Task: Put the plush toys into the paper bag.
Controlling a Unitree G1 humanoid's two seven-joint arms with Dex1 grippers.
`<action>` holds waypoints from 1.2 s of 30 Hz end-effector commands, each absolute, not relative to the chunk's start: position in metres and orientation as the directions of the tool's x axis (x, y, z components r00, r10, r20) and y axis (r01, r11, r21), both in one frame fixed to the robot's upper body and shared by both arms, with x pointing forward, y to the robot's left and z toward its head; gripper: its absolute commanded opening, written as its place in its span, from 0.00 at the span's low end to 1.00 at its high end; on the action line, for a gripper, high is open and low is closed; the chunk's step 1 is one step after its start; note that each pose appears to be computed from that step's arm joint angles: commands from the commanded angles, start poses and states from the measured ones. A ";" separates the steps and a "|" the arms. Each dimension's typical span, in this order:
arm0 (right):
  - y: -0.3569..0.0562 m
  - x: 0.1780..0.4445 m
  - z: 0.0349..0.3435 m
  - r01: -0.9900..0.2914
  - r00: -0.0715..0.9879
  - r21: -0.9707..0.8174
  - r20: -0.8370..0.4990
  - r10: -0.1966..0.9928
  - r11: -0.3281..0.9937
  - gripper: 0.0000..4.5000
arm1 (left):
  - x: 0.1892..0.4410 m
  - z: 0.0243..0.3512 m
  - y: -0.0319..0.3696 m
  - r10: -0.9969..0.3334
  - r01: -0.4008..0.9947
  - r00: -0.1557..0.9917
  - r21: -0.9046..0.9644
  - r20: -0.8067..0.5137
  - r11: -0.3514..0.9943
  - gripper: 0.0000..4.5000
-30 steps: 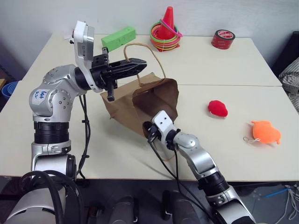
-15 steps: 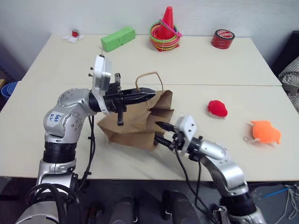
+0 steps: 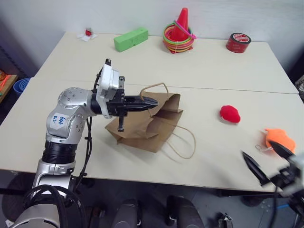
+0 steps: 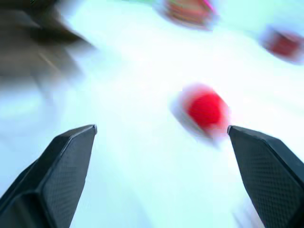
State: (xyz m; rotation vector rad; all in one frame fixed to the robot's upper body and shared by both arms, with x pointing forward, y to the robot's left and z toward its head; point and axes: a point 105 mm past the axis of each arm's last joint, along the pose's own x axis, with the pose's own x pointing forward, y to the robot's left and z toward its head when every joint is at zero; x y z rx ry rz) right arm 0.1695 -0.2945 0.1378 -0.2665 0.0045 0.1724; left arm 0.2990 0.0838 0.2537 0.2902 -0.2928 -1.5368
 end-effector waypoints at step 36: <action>-0.273 0.277 0.192 -0.505 0.825 -0.133 -0.367 0.431 0.853 0.03 | 0.291 0.277 0.097 -0.999 0.936 -0.024 0.351 -0.040 -0.036 0.00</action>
